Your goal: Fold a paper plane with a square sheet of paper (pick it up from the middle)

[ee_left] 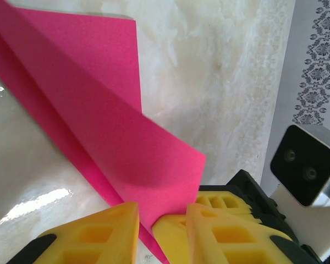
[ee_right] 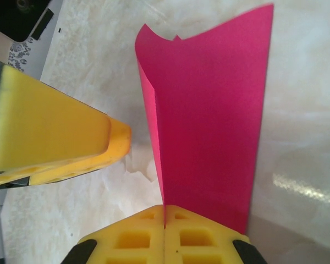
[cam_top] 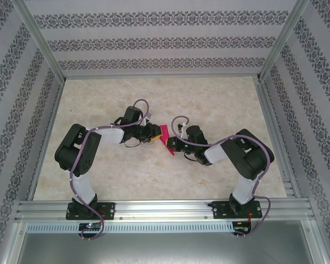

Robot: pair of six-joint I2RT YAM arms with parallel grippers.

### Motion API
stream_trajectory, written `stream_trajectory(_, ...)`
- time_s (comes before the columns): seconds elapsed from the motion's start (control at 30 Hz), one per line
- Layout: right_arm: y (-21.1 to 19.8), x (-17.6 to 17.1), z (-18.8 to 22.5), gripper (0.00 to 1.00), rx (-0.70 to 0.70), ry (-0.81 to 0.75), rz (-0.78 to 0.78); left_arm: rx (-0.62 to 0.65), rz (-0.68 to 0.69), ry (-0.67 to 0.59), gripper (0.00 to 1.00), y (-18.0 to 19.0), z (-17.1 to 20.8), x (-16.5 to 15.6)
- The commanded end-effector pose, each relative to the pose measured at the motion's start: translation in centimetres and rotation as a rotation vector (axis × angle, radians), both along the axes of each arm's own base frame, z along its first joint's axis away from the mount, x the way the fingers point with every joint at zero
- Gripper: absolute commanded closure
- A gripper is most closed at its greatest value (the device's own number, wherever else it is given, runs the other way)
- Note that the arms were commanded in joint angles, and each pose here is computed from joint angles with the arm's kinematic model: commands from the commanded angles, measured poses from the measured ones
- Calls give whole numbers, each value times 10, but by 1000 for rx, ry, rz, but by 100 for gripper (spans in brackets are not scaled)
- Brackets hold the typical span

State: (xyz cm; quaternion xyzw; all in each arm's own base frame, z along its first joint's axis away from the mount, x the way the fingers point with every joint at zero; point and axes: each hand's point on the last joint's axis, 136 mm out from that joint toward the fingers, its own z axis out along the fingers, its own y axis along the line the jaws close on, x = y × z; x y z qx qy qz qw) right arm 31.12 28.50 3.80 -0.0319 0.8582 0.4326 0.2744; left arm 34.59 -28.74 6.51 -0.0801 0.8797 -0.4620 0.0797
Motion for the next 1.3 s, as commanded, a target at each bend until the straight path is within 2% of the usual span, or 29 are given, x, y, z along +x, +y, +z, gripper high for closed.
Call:
stream_trajectory(0.0, 7, 4, 9, 100, 90, 22, 6, -38, -61, -65, 71, -15, 7, 0)
stream_trajectory(0.57, -3, 8, -2, 100, 142, 112, -48, -42, -96, -65, 75, -21, -8, -3)
stream_trajectory(1.27, -15, 7, -26, 100, 131, 222, -104, -57, -107, -88, 77, -26, -21, 2)
